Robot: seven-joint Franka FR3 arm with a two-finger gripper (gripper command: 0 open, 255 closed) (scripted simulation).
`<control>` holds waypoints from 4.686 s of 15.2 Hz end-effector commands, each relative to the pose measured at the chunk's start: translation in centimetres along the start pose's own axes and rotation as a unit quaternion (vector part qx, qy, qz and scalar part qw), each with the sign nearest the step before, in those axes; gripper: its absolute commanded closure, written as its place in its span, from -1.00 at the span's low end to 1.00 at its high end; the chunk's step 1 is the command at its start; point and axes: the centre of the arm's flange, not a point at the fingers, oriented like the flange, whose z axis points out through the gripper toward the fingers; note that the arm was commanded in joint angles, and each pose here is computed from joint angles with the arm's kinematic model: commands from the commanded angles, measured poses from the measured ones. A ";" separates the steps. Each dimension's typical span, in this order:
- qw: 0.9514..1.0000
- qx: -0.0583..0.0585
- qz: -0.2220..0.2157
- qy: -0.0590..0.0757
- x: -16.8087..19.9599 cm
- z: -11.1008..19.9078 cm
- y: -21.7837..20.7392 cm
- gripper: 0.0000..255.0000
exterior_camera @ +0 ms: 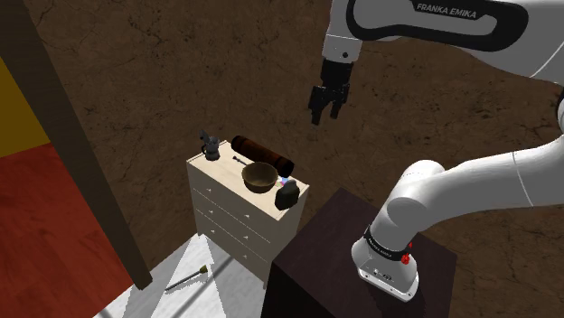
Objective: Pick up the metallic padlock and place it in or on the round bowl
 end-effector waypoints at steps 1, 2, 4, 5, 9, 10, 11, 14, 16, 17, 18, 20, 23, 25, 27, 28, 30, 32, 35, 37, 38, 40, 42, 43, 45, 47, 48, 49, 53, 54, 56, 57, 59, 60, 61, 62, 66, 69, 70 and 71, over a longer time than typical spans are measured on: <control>1.000 0.000 0.000 0.000 0.0 0.0 0.0 -1.00; 1.000 0.003 -0.004 0.006 0.0 1.2 0.6 -1.00; 1.000 0.010 -0.011 0.018 0.2 3.6 1.9 -1.00; 1.000 0.013 -0.014 0.024 0.3 4.8 2.5 -1.00; 0.998 0.026 -0.029 0.049 0.9 9.6 4.8 -1.00; 0.998 0.029 -0.032 0.055 1.1 10.8 5.4 -1.00; 0.997 0.032 -0.036 0.061 1.3 12.0 6.0 -1.00; 0.995 0.041 -0.046 0.079 2.1 15.6 7.6 -1.00; 0.993 0.048 -0.054 0.091 2.7 18.0 8.6 -1.00; 0.992 0.051 -0.057 0.097 3.0 19.2 9.1 -1.00; 0.991 0.054 -0.061 0.103 3.3 20.4 9.6 -1.00; 0.989 0.060 -0.068 0.115 4.1 22.8 10.6 -1.00; 0.986 0.070 -0.078 0.133 5.3 26.4 11.9 -1.00; 0.983 0.076 -0.085 0.145 6.3 28.8 12.7 -1.00; 0.980 0.082 -0.092 0.157 7.2 31.2 13.5 -1.00; 0.978 0.086 -0.096 0.163 7.8 32.3 13.9 -1.00; 0.975 0.091 -0.102 0.173 8.7 34.4 14.6 -1.00; 0.975 0.091 -0.102 0.173 9.1 35.4 14.3 -1.00; 0.975 0.091 -0.102 0.173 9.6 36.9 14.0 -1.00; 0.975 0.091 -0.102 0.173 9.9 37.8 13.8 -1.00; 0.975 0.091 -0.102 0.173 10.0 38.1 13.7 -1.00; 0.975 0.091 -0.102 0.173 10.0 38.1 13.7 -1.00; 0.975 0.091 -0.102 0.173 10.0 38.1 13.7 -1.00; 0.975 0.091 -0.102 0.173 10.0 38.1 13.7 -1.00; 0.975 0.091 -0.102 0.173 10.0 38.1 13.7 -1.00; 0.975 0.091 -0.102 0.173 10.0 38.1 13.7 1.00; 0.975 0.091 -0.102 0.173 10.0 38.1 13.7 1.00; 0.975 0.091 -0.102 0.173 10.0 38.1 13.7 1.00; 0.975 0.091 -0.102 0.173 10.0 38.1 13.7 1.00; 0.975 0.091 -0.102 0.173 10.0 38.1 13.7 1.00; 0.975 0.091 -0.102 0.173 10.0 37.6 13.7 1.00; 0.975 0.091 -0.102 0.173 9.9 37.1 13.6 1.00; 0.975 0.091 -0.102 0.173 9.8 36.0 13.6 1.00; 0.975 0.091 -0.102 0.173 9.8 35.5 13.5 1.00; 0.975 0.091 -0.102 0.173 9.8 35.0 13.5 1.00; 0.975 0.091 -0.102 0.173 9.7 34.4 13.5 1.00; 0.975 0.091 -0.102 0.173 9.5 32.3 13.3 1.00; 0.975 0.091 -0.102 0.173 9.4 30.8 13.2 1.00; 0.975 0.091 -0.102 0.173 9.4 30.2 13.2 1.00; 0.975 0.091 -0.102 0.173 9.3 29.7 13.2 1.00</control>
